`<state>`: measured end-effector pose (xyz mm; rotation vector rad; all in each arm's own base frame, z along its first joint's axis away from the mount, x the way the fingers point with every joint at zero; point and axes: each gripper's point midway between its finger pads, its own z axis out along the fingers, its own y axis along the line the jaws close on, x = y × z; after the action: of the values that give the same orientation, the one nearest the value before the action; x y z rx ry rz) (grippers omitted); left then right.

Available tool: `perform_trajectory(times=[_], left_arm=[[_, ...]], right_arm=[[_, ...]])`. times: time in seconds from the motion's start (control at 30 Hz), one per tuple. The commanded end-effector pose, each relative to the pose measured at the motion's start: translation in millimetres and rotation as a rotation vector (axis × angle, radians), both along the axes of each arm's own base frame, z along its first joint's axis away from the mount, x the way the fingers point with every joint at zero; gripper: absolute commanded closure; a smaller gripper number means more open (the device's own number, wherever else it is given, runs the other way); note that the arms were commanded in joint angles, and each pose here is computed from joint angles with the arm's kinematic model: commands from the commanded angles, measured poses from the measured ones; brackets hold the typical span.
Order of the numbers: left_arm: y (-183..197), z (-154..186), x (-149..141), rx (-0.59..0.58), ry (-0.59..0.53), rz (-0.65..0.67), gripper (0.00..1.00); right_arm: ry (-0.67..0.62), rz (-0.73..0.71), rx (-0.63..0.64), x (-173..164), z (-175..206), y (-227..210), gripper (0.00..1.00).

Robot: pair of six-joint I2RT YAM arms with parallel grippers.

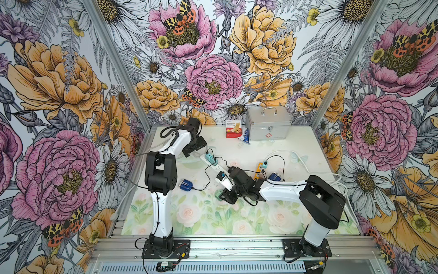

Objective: Unplug the electric shaver
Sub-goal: Place the plug at the center of the board.

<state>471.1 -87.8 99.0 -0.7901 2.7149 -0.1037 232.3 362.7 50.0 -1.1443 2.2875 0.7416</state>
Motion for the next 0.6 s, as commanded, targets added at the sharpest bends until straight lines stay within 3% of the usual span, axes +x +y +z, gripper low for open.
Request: perform_trajectory(times=[0.0, 0.2, 0.57], left_arm=[[11, 25, -8, 0.086, -0.052, -0.058, 0.06], [8, 45, -21, 0.117, -0.084, -0.139, 0.05], [-18, 53, -50, 0.096, -0.083, -0.270, 0.03]], right_arm=[[-0.039, -0.040, -0.034, 12, 4, -4, 0.51], [-0.138, -0.058, -0.052, 24, 30, -11, 0.41], [-0.300, -0.072, -0.102, 34, 69, -43, 0.33]])
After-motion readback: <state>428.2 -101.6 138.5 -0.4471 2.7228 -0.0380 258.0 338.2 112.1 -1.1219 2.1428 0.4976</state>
